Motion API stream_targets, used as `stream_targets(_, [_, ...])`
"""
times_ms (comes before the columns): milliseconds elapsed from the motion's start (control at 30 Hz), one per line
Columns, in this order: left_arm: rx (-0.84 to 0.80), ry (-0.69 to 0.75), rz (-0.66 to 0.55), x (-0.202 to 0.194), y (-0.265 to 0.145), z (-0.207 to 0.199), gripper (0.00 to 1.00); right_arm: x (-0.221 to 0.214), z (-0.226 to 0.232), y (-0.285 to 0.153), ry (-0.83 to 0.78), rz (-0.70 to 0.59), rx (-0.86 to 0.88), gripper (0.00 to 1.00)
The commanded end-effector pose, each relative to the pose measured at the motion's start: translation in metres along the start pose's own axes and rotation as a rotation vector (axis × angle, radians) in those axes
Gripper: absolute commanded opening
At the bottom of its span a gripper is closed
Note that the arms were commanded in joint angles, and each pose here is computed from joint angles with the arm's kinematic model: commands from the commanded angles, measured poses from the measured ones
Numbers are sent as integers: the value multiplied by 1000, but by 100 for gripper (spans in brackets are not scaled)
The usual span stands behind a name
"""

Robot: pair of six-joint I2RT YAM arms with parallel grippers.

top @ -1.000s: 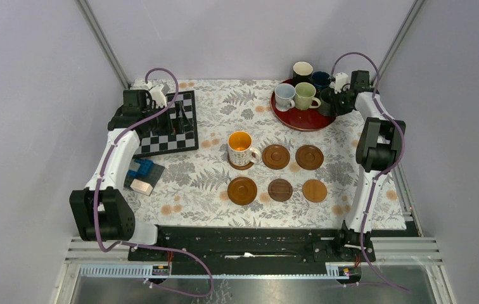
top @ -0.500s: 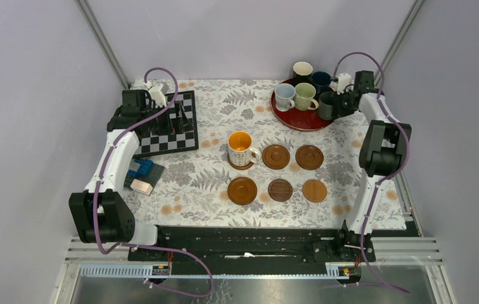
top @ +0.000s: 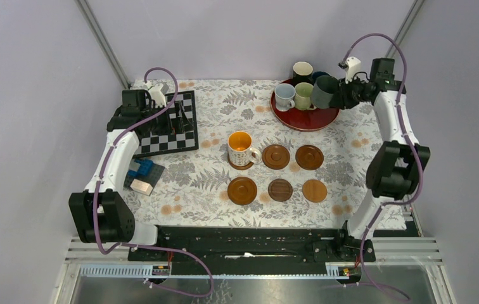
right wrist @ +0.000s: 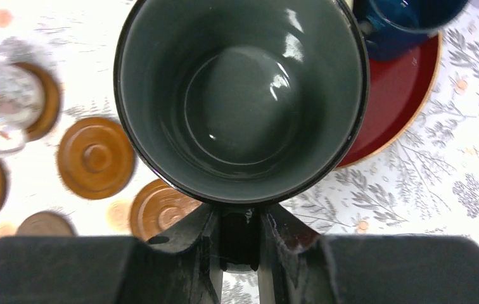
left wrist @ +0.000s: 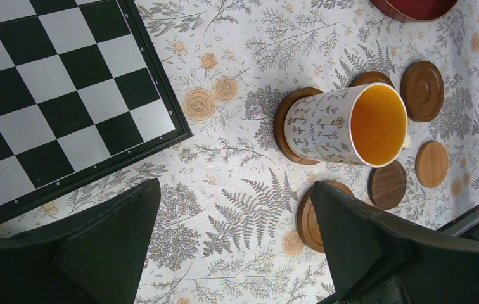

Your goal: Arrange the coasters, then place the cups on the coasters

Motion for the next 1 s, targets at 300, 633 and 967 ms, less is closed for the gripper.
stream_targets(300, [-21,8,-53,14,-2,-4,99,-31,185,-52,-295,-82,344,0])
stream_targets(633, [-40,0,-61,15,-6,-8,99,-91,277,-68,-386,74,589,0])
stream_targets(967, [-15,3,-72,12,-4,-5,99,-98,319,-29,-480,106,615,0])
Point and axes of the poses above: each gripper's point midway between its finger pads, its own y axis out along the fingers, its own z axis along the line the jaws close on, x = y × z, the point moved 7 cm from there along -y, back along the fingers
